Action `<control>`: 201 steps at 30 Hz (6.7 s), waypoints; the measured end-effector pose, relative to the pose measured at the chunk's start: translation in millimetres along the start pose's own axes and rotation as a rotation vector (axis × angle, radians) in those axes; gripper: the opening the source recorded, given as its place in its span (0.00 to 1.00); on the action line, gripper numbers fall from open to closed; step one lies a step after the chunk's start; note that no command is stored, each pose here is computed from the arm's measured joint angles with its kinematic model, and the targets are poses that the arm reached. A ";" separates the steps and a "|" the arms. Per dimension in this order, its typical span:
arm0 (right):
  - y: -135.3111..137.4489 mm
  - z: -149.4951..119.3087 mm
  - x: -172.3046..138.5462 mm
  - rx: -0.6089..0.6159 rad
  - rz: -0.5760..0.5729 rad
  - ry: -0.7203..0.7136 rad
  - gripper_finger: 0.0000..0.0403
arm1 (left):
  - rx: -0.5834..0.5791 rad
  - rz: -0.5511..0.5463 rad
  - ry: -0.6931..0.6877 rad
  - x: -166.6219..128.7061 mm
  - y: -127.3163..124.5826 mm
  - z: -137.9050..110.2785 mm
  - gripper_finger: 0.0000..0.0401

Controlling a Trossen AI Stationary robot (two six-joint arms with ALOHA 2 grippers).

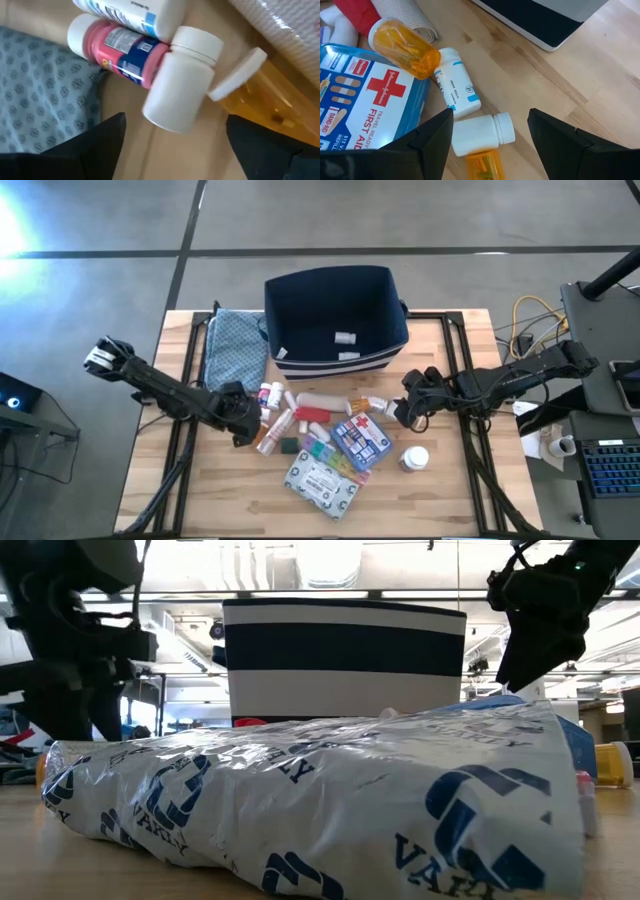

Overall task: Pick & place medical supplies in basket/bin
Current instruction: Put the white pill bottle into the blue bin, then put the orange pill bottle into the blue bin

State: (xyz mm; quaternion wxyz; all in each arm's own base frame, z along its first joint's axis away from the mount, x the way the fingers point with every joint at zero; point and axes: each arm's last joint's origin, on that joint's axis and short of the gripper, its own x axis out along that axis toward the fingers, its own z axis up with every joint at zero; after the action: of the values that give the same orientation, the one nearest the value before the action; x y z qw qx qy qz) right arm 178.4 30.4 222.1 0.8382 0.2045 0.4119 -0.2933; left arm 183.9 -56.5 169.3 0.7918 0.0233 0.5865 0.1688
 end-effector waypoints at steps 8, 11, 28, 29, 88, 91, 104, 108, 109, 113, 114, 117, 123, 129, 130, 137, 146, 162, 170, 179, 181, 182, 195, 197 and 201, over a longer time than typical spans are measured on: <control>0.1 0.1 0.0 0.001 0.000 -0.001 0.61 | 0.147 -0.035 -0.078 6.4 0.4 7.9 0.58; 0.2 0.2 0.0 0.003 0.001 -0.002 0.61 | 0.155 -0.049 -0.111 11.8 0.0 9.2 0.53; 0.1 0.1 0.0 0.046 0.000 -0.002 0.61 | 0.083 -0.070 -0.059 30.0 9.7 -1.3 0.50; 0.1 0.1 0.1 0.046 -0.001 -0.002 0.61 | 0.074 -0.073 -0.061 30.3 9.5 -1.5 0.49; -2.7 -11.6 -1.2 -0.243 0.117 0.251 0.61 | -0.425 0.059 -0.816 -202.1 63.8 161.6 0.77; -8.0 -16.9 -0.6 -0.258 0.080 0.306 0.61 | -0.444 0.002 -0.773 -203.2 50.2 151.7 0.77; -20.4 -49.4 32.1 -0.131 0.092 0.367 0.61 | -0.547 -0.070 -0.677 -182.6 25.4 135.3 0.78; -24.6 -55.6 38.9 -0.122 0.067 0.342 0.61 | -0.550 -0.060 -0.680 -182.0 25.5 135.1 0.78; -24.7 -56.6 40.5 -0.126 0.074 0.333 0.61 | -0.549 -0.060 -0.680 -182.0 25.5 135.1 0.78; -26.0 -61.4 48.2 -0.165 0.100 0.286 0.61 | -0.549 -0.059 -0.679 -181.4 25.4 135.0 0.78; -26.6 -62.8 49.9 -0.180 0.106 0.279 0.61 | -0.548 -0.056 -0.677 -180.6 25.5 134.9 0.78; -29.8 -66.9 53.5 -0.195 0.093 0.270 0.61 | -0.540 -0.052 -0.673 -179.2 25.2 134.6 0.78; -36.5 -75.0 58.2 -0.110 0.055 0.286 0.55 | -0.533 -0.045 -0.664 -175.4 24.1 133.5 0.78; -34.1 -71.4 56.1 -0.070 0.054 0.275 0.42 | -0.528 -0.042 -0.659 -173.4 23.5 133.0 0.78; -31.7 -68.0 54.2 -0.065 0.061 0.259 0.42 | -0.528 -0.042 -0.659 -173.4 23.4 133.0 0.78; -12.8 -31.5 25.1 -0.010 0.146 0.075 0.45 | -0.528 -0.042 -0.658 -173.2 23.4 132.9 0.78; 8.9 39.0 -58.0 0.001 0.380 -0.241 0.45 | -0.527 -0.038 -0.656 -172.0 23.2 132.6 0.78; -14.4 205.1 -38.4 -0.022 -0.151 -0.419 0.53 | -0.532 -0.041 -0.661 -172.4 23.1 133.1 0.78; -14.4 245.6 -29.1 -0.111 -0.244 -0.307 0.76 | -0.548 -0.037 -0.641 -170.3 23.1 130.8 0.78; 7.1 239.5 -61.0 -0.201 -0.170 -0.363 0.89 | -0.781 0.083 -0.226 -146.6 32.0 85.3 0.78; 6.9 232.6 -68.1 -0.183 -0.157 -0.354 0.90 | -0.839 0.107 -0.115 -134.1 30.4 74.4 0.78; 6.5 228.9 -69.7 -0.177 -0.155 -0.344 0.90 | -0.863 0.107 -0.078 -126.9 27.6 70.4 0.78; -2.0 206.6 -80.1 -0.090 -0.163 -0.348 0.90 | -1.057 -0.195 0.081 -29.8 -17.3 41.9 0.78; -2.6 205.4 -80.7 -0.090 -0.163 -0.348 0.90 | -1.093 -0.216 0.076 -21.4 -19.2 38.4 0.78; -2.9 204.6 -79.5 -0.093 -0.166 -0.341 0.90 | -1.117 -0.238 0.129 -11.1 -22.8 28.5 0.78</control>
State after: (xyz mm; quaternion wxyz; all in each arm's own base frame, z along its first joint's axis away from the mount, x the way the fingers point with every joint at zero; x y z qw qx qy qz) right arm 254.2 -65.6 404.3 0.8773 0.0780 0.2923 -0.3726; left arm 213.3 -76.6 183.1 0.6602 -0.4750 0.4542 0.3637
